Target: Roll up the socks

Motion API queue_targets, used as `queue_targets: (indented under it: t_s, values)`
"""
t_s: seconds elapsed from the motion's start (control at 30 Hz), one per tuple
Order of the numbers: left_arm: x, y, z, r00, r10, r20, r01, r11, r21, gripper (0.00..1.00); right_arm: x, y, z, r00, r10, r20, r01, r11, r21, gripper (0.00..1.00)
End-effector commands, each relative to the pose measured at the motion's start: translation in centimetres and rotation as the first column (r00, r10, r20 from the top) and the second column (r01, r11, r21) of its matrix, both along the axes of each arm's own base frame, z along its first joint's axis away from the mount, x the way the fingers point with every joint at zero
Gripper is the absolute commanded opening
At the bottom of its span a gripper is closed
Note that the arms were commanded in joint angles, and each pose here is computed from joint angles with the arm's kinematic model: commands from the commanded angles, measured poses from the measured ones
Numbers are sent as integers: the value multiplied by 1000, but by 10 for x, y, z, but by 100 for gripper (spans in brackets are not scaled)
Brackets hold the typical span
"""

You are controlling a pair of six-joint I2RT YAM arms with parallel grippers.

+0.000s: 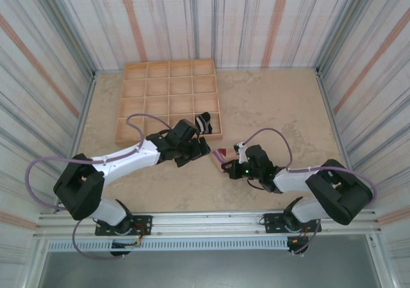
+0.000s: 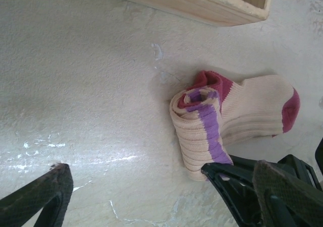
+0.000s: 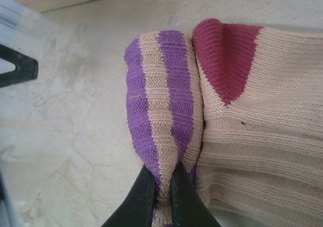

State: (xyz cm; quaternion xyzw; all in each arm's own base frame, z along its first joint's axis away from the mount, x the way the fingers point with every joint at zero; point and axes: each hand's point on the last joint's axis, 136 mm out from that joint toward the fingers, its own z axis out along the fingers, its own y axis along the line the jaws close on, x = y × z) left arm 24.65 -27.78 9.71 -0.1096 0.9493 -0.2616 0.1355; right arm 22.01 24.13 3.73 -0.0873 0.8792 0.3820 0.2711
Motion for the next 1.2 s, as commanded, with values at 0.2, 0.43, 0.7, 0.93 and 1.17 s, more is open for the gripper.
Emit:
queue_targets:
  t_s: [0.2, 0.43, 0.7, 0.93, 1.17]
  values:
    - [1, -10, 6, 998, -28, 56, 27, 999, 24, 88, -26, -39, -45, 917, -155, -369, 168, 986, 5, 0]
    - [0, -19, 5, 997, -49, 60, 48, 999, 25, 87, -31, -60, -57, 817, -264, -512, 299, 954, -15, 0]
    - [0, -34, 2, 996, -70, 61, 70, 998, 10, 86, -37, -75, -69, 718, -362, -594, 392, 916, -84, 0]
    - [1, -54, -5, 988, -129, 86, 130, 992, -3, 81, -44, -88, -81, 621, -453, -639, 457, 872, -174, 0]
    - [5, -82, -14, 966, -217, 140, 226, 973, -55, 69, -48, -93, -89, 562, -482, -672, 464, 857, -227, 0]
